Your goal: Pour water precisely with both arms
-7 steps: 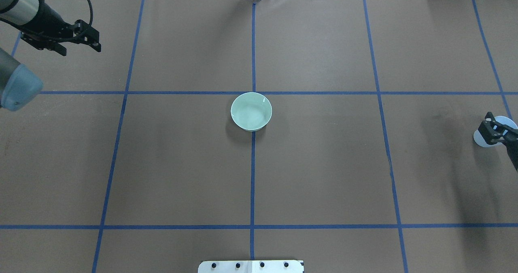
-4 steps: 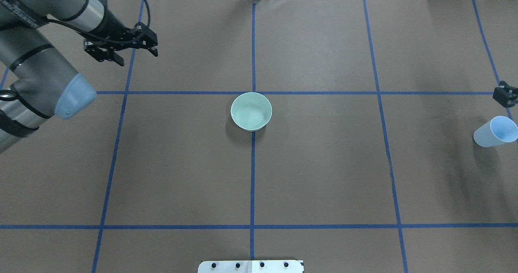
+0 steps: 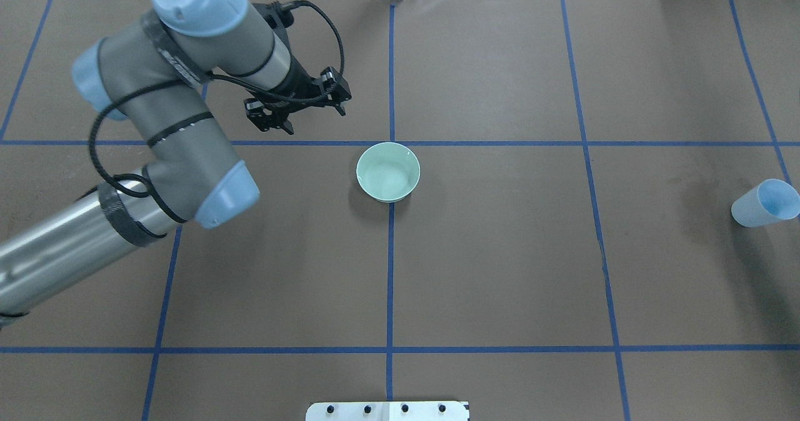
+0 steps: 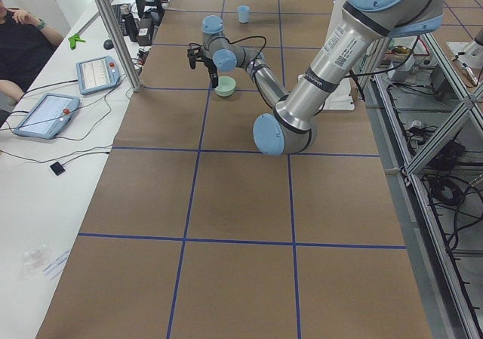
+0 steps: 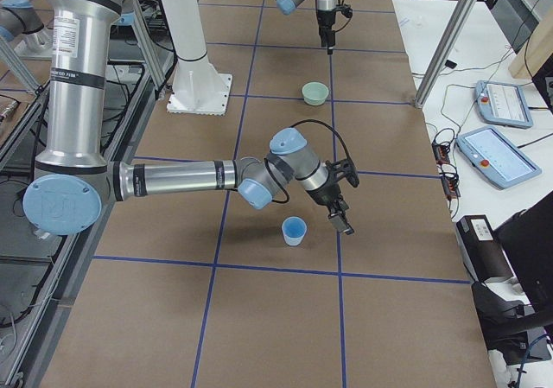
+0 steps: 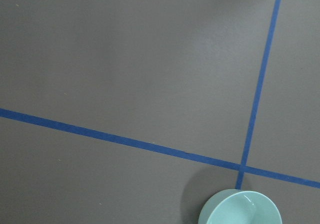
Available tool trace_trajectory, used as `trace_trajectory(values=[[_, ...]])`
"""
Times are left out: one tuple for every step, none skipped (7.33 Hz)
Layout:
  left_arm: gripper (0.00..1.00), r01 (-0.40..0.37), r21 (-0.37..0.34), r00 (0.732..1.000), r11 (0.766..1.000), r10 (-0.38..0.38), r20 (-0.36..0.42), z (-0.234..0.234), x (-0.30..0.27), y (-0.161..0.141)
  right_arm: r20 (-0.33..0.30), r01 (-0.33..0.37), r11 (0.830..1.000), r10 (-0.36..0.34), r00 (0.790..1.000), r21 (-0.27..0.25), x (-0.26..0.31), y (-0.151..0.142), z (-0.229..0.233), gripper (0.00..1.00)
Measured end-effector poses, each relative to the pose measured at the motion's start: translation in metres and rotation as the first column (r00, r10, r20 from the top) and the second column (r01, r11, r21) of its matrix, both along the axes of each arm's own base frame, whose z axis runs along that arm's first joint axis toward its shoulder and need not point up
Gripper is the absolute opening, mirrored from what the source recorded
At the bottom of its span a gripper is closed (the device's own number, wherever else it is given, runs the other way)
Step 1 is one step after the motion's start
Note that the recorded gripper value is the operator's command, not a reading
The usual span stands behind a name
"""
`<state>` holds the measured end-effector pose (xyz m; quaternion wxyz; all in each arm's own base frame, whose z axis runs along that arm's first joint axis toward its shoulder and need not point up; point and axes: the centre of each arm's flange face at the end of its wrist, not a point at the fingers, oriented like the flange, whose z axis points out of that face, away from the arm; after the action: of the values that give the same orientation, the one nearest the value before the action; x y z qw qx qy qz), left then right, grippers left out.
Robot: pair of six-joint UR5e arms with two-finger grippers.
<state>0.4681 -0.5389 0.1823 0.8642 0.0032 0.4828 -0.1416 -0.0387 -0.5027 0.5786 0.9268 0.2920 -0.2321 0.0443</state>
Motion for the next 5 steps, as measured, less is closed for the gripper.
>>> trace_trajectory(values=[[1.0, -0.003, 0.0, 1.0, 1.0, 0.003, 0.024, -0.001, 0.031, 0.01, 0.025, 0.06, 0.997, -0.059, 0.998, -0.043, 0.015, -0.016, 0.012, 0.99], [1.0, -0.007, 0.003, 0.999, 1.0, 0.007, 0.046, 0.003, 0.052, 0.017, 0.041, 0.123, 0.989, -0.12, 0.992, -0.083, 0.028, -0.031, 0.018, 0.99], [1.0, -0.016, 0.002, 0.998, 1.0, 0.015, 0.06, 0.008, 0.068, 0.022, 0.062, 0.197, 0.973, -0.19, 0.98, -0.122, 0.042, -0.049, 0.02, 0.99], [1.0, -0.028, 0.004, 0.997, 1.0, 0.028, 0.066, 0.016, 0.085, 0.027, 0.095, 0.256, 0.955, -0.244, 0.965, -0.153, 0.054, -0.065, 0.021, 0.99], [1.0, -0.037, 0.01, 0.997, 0.999, 0.036, 0.065, 0.026, 0.101, 0.029, 0.128, 0.291, 0.941, -0.272, 0.954, -0.174, 0.062, -0.073, 0.022, 0.99]])
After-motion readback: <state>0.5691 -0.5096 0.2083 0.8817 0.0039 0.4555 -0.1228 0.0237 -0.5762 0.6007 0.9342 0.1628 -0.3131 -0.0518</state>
